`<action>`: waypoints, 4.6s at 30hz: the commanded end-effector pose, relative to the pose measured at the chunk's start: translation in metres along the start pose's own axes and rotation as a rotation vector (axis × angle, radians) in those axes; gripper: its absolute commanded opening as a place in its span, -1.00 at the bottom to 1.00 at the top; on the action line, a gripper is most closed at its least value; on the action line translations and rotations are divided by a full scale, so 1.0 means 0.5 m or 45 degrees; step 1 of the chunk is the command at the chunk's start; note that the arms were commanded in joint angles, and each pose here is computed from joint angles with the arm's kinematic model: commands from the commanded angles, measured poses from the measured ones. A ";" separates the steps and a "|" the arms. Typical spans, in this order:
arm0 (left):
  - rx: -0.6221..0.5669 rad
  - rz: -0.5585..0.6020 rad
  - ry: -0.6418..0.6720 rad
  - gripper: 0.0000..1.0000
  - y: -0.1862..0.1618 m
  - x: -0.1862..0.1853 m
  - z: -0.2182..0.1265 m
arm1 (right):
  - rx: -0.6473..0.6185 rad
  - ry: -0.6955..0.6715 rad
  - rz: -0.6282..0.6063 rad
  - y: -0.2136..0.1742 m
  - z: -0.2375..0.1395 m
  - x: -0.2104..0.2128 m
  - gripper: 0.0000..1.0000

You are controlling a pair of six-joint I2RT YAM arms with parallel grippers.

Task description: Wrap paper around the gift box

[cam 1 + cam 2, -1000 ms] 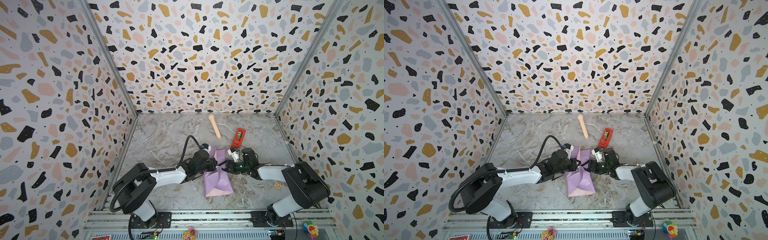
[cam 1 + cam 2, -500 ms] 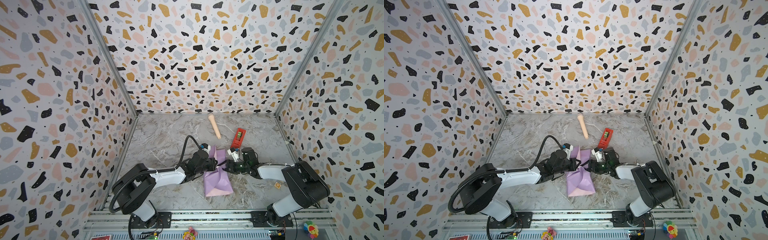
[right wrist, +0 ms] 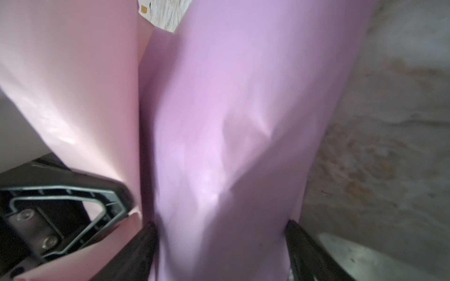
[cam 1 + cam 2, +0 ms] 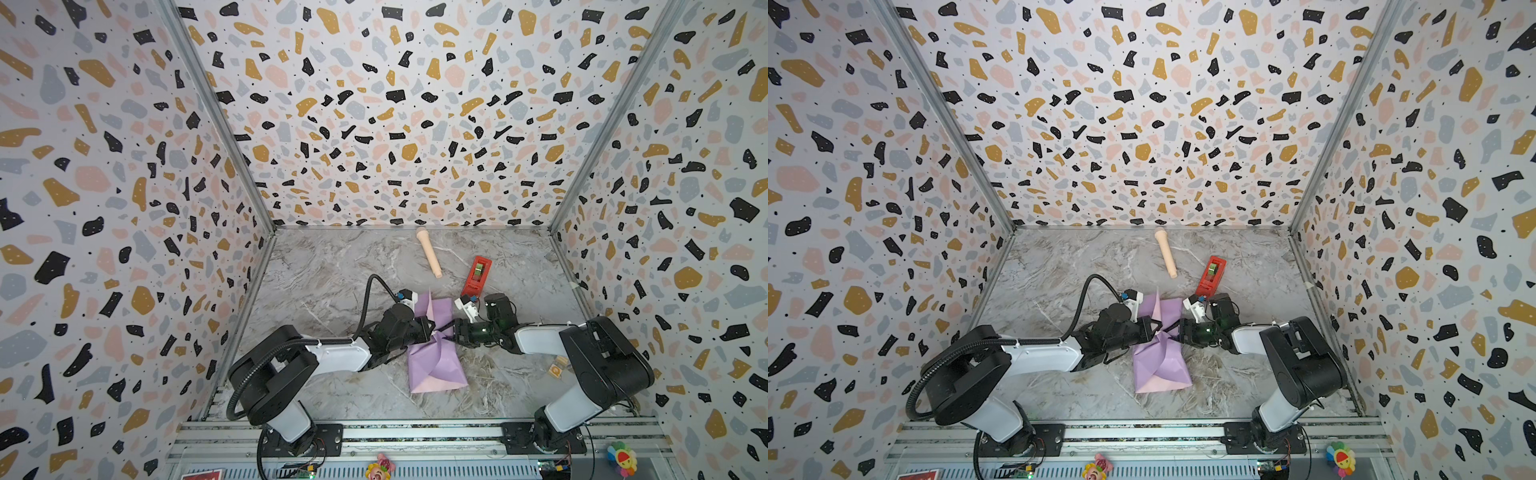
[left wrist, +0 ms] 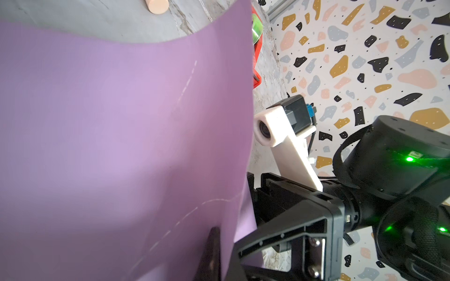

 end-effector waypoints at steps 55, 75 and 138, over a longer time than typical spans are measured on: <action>0.074 -0.007 0.169 -1.00 -0.064 0.106 -0.012 | -0.012 -0.083 0.085 0.047 -0.068 0.004 0.70; 0.045 0.074 0.102 -1.00 -0.017 0.029 0.001 | 0.083 -0.170 0.130 -0.007 -0.024 -0.047 0.64; 0.333 0.324 -0.068 -1.00 -0.040 -0.027 0.040 | 0.115 -0.209 0.175 -0.030 -0.012 -0.062 0.61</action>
Point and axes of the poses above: each gripper's point midway between its finger pads, its own z axis out along the fingers, its own x axis along the line the jaws close on, y = z × x, the point moved 8 cm from there along -z, back along the fingers, and after that the axes turned 5 degrees about -z, right-handed, at the moved point
